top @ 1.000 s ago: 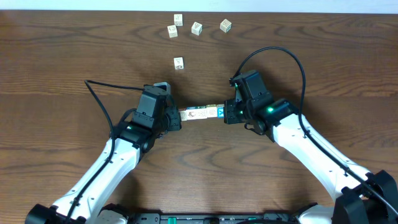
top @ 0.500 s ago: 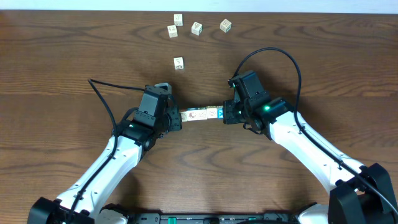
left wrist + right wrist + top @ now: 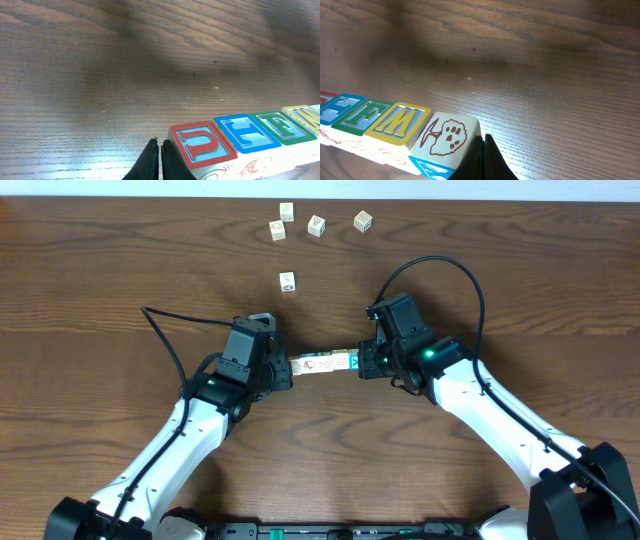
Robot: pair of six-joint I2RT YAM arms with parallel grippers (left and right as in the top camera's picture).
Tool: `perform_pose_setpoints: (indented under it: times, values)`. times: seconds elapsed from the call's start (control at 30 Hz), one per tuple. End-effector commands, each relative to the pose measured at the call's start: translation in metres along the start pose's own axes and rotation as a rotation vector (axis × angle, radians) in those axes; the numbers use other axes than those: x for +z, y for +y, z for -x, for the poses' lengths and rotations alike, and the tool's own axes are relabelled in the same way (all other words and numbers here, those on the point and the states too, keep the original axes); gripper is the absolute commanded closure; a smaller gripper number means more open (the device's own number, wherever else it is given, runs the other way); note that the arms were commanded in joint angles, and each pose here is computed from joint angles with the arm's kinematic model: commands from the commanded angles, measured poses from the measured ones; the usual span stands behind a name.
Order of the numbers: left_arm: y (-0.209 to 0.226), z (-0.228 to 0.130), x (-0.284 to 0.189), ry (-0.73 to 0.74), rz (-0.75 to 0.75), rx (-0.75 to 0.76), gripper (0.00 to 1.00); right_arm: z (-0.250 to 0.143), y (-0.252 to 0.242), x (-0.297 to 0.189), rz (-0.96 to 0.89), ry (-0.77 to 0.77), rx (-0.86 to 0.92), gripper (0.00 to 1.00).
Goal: Lift 5 blocks
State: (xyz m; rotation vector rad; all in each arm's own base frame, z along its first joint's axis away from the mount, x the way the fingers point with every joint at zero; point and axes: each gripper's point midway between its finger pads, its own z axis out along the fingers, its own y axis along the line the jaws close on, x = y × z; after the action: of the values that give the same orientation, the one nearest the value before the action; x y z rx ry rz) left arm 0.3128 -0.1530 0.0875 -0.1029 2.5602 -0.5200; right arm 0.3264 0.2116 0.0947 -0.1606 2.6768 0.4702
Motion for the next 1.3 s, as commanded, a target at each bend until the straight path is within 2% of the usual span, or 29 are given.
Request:
perform_pose_setpoints:
  times: [0.0,0.53,1.27]
  values:
    - [-0.083,-0.013,-0.016,0.094,-0.336,0.069,0.93,-0.026,0.09,-0.014,0.381,0.129,-0.092,0.99]
    - [-0.084,-0.017,-0.008,0.118,-0.349,0.066,0.93,-0.027,0.09,-0.013,0.381,0.131,-0.088,0.99]
    - [-0.086,-0.021,0.003,0.142,-0.368,0.067,0.93,-0.035,0.082,0.016,0.385,0.202,-0.045,0.99]
